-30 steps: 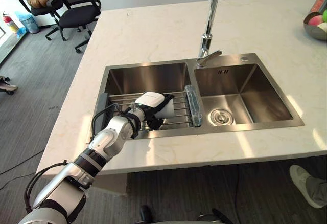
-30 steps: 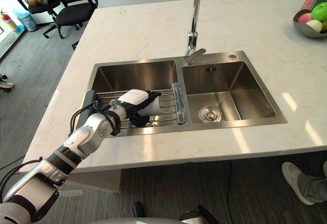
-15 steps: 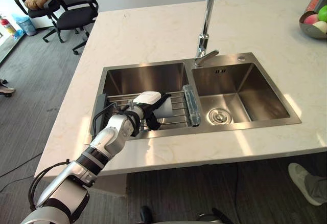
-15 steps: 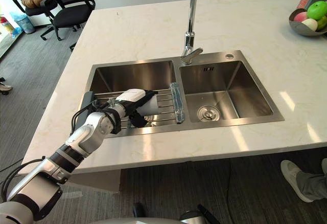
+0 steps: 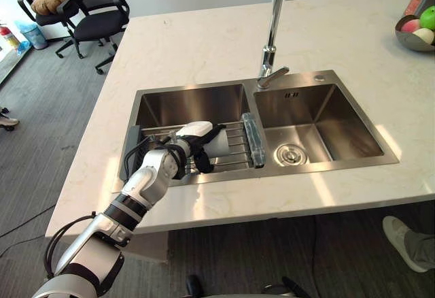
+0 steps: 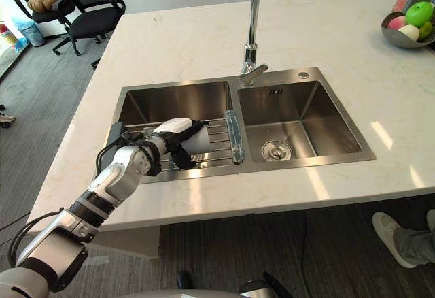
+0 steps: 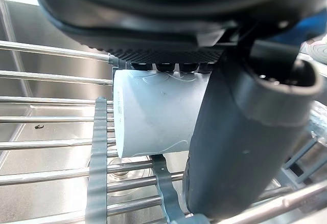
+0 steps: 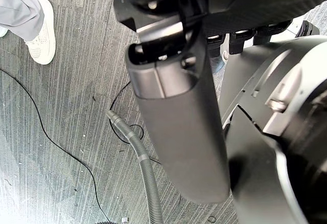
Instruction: Walk over to the sink, pick up the cup, carry it to the dishwasher, place the cup inside the dishwasher, then close the dishwasher door
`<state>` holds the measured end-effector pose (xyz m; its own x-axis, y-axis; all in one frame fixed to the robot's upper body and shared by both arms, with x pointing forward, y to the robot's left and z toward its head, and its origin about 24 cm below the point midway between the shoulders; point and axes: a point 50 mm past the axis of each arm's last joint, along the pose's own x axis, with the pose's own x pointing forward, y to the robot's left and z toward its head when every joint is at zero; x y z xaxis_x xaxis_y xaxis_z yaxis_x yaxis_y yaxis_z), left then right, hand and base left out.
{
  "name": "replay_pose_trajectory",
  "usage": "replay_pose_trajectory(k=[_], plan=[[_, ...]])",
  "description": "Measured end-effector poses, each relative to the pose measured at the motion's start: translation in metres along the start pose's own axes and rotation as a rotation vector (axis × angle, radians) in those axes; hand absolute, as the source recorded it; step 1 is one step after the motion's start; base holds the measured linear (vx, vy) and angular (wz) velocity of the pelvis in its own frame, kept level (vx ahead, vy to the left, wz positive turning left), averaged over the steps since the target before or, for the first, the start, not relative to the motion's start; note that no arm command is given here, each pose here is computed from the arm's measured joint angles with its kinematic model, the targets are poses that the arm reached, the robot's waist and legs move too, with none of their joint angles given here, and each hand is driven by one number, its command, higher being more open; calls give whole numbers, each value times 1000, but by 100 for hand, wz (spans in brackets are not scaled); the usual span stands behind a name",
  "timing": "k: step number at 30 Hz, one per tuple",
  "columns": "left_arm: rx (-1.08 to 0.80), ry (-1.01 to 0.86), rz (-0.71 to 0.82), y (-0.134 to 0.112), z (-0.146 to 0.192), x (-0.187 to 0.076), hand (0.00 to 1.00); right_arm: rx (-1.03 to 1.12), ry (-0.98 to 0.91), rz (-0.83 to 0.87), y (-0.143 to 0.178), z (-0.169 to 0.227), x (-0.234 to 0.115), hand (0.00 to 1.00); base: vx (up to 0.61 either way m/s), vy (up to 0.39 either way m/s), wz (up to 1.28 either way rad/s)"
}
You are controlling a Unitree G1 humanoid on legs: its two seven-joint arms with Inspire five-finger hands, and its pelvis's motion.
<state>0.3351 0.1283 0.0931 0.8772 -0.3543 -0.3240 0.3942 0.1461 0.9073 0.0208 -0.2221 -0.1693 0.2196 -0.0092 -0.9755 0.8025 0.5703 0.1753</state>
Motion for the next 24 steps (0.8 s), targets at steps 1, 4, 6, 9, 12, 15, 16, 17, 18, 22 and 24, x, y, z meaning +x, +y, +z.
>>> replay_pose_trajectory(k=[1, 4, 6, 9, 12, 15, 16, 17, 18, 22, 24], plan=[[9, -4, 14, 0, 0, 0, 100, 0, -1, 0, 0, 0, 0, 100, 0, 0, 0], [32, -4, 41, -2, 0, 0, 100, 0, -3, 1, 0, 0, 0, 100, 0, 0, 0], [39, 0, 51, -3, 0, 0, 100, -1, -4, 2, 0, 0, 0, 100, 0, 0, 0], [22, 29, 52, -4, 0, 0, 100, -5, -5, 3, 1, 1, 0, 100, 0, 0, 0], [41, 54, 41, -3, 0, 0, 100, -8, -6, 1, 1, 1, 0, 100, 0, 0, -4], [22, 60, 43, -3, -2, -1, 100, 2, -7, 3, 2, 0, 0, 100, 0, 0, 0], [15, 58, 39, -1, -3, -1, 100, 7, -8, 4, 2, -1, 0, 100, 0, 0, 0], [11, 52, 30, 0, -3, -1, 0, 7, -7, 4, 2, -1, 0, 100, 0, 0, 0], [12, 49, 26, 1, -3, -1, 0, 7, -7, 4, 2, -1, 0, 100, 0, 0, 0], [62, 50, 51, 13, -1, 0, 0, -6, -1, 2, 5, -2, 0, 100, 0, 0, 0], [77, 100, 9, 7, -11, 2, 0, -8, -3, 5, 5, -1, 0, 100, 0, 0, 0]])
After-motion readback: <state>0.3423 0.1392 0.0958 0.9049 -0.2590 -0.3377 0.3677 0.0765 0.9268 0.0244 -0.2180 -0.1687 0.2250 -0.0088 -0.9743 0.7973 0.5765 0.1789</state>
